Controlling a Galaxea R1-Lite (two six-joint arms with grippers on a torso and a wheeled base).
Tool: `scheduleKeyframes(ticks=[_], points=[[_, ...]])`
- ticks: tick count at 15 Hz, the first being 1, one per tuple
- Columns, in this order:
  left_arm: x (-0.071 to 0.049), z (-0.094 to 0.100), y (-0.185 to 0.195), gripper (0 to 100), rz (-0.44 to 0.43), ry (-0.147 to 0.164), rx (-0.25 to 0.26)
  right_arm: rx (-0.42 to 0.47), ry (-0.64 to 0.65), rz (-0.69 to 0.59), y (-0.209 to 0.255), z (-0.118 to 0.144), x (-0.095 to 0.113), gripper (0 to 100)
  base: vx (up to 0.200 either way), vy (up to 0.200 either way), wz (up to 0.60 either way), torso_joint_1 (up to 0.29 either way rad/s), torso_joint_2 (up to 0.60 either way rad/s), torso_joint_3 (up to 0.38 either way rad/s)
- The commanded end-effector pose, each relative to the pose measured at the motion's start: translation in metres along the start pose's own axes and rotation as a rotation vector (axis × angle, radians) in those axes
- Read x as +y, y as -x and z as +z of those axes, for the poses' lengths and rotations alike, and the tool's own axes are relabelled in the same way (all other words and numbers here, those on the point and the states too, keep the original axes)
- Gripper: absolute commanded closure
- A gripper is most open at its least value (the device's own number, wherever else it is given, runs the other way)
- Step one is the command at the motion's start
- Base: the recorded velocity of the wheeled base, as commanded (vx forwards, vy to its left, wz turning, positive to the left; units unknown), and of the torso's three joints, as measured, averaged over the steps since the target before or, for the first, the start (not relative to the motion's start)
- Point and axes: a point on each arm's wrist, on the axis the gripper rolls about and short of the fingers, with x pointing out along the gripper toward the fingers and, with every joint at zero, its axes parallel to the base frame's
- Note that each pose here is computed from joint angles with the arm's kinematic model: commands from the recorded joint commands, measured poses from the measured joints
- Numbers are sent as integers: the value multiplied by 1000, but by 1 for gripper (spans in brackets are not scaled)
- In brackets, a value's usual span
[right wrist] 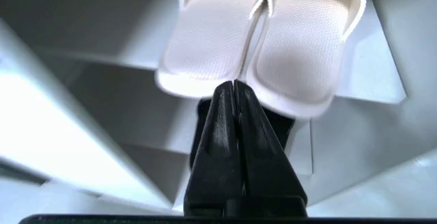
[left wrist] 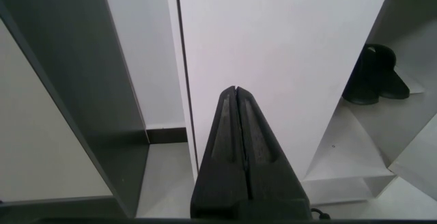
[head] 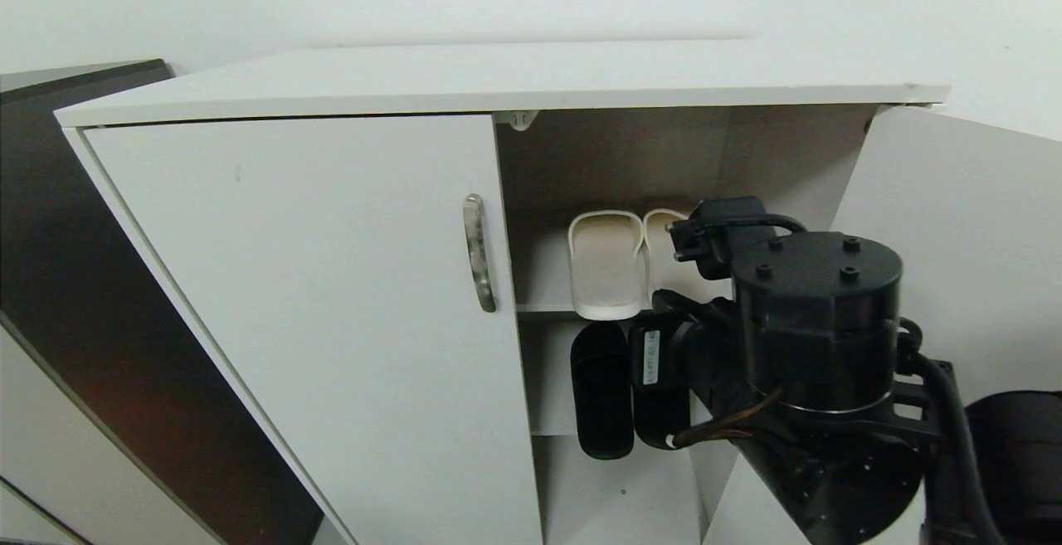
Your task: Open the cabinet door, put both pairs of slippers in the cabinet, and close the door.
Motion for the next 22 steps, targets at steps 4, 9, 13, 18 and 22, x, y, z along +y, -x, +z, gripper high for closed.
scheduleKeyframes(ticks=[4, 9, 13, 18, 22], points=[[0, 0, 0, 100, 1, 1, 0, 21, 15, 12, 5, -9, 0, 100, 0, 0, 0, 0, 0, 0], [0, 0, 0, 100, 1, 1, 0, 21, 12, 9, 4, -9, 1, 100, -80, 0, 0, -1, 0, 1], [0, 0, 0, 100, 1, 2, 0, 31, 21, 10, 4, -13, 0, 100, -200, 0, 0, 5, 2, 4], [0, 0, 0, 100, 1, 4, 0, 40, 11, -27, -8, -18, -5, 100, -200, 0, 0, 2, 7, 0], [0, 0, 0, 100, 1, 2, 0, 49, 20, -35, -9, -22, -7, 100, -200, 0, 0, 1, 2, 0]])
